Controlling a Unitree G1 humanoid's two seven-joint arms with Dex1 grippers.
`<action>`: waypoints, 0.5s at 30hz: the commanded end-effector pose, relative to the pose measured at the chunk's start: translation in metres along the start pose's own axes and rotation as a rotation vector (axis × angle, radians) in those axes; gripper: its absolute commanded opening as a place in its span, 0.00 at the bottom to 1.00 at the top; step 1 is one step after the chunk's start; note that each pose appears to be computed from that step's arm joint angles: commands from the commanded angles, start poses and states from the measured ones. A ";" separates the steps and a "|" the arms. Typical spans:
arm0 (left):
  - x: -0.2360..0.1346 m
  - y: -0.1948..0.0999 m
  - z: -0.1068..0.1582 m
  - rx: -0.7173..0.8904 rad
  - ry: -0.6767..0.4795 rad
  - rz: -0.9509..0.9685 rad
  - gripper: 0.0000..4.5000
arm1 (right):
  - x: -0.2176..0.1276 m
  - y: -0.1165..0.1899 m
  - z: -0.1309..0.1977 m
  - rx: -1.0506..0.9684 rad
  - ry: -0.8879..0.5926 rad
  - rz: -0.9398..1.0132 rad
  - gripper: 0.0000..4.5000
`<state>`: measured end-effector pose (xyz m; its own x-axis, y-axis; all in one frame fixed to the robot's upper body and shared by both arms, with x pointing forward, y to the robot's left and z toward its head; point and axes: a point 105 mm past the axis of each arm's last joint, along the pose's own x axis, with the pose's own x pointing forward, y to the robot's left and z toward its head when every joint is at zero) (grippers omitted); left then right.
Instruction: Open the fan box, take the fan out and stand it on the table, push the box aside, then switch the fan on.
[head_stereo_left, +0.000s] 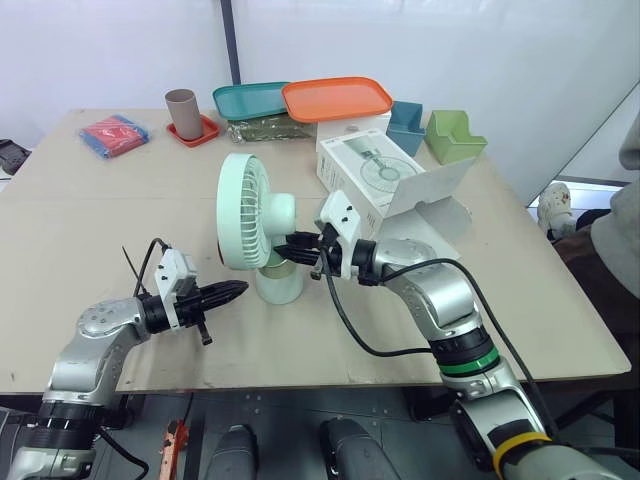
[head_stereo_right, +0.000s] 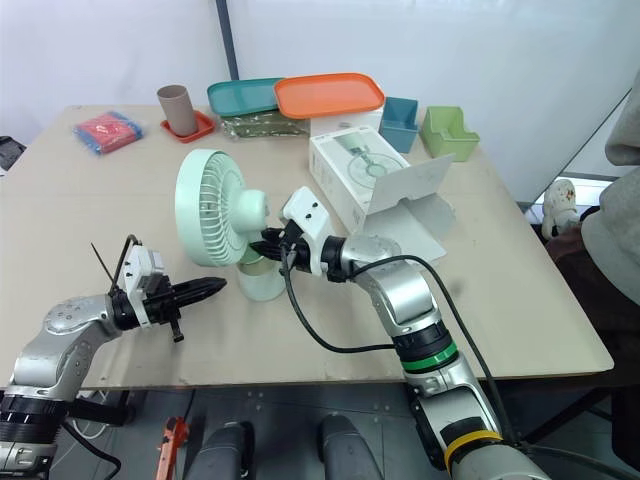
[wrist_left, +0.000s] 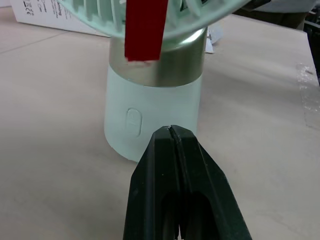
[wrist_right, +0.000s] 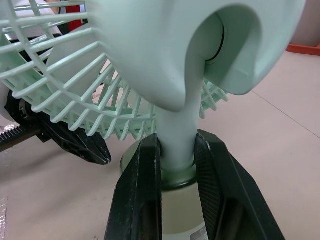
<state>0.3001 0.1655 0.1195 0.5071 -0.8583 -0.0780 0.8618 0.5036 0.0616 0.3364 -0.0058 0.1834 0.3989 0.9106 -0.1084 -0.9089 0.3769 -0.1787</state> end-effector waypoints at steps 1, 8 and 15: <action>0.001 0.005 0.006 0.054 -0.005 0.006 0.02 | 0.001 0.004 0.004 -0.023 -0.013 0.005 0.09; 0.009 0.012 0.006 0.066 -0.016 0.017 0.02 | -0.001 0.004 0.005 -0.029 -0.014 -0.004 0.09; 0.019 0.016 0.006 0.085 -0.033 0.016 0.02 | -0.003 0.004 0.004 -0.028 -0.012 -0.011 0.09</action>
<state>0.3212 0.1575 0.1173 0.5181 -0.8528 -0.0651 0.8529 0.5095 0.1138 0.3350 -0.0077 0.1823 0.4076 0.9071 -0.1051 -0.9046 0.3853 -0.1823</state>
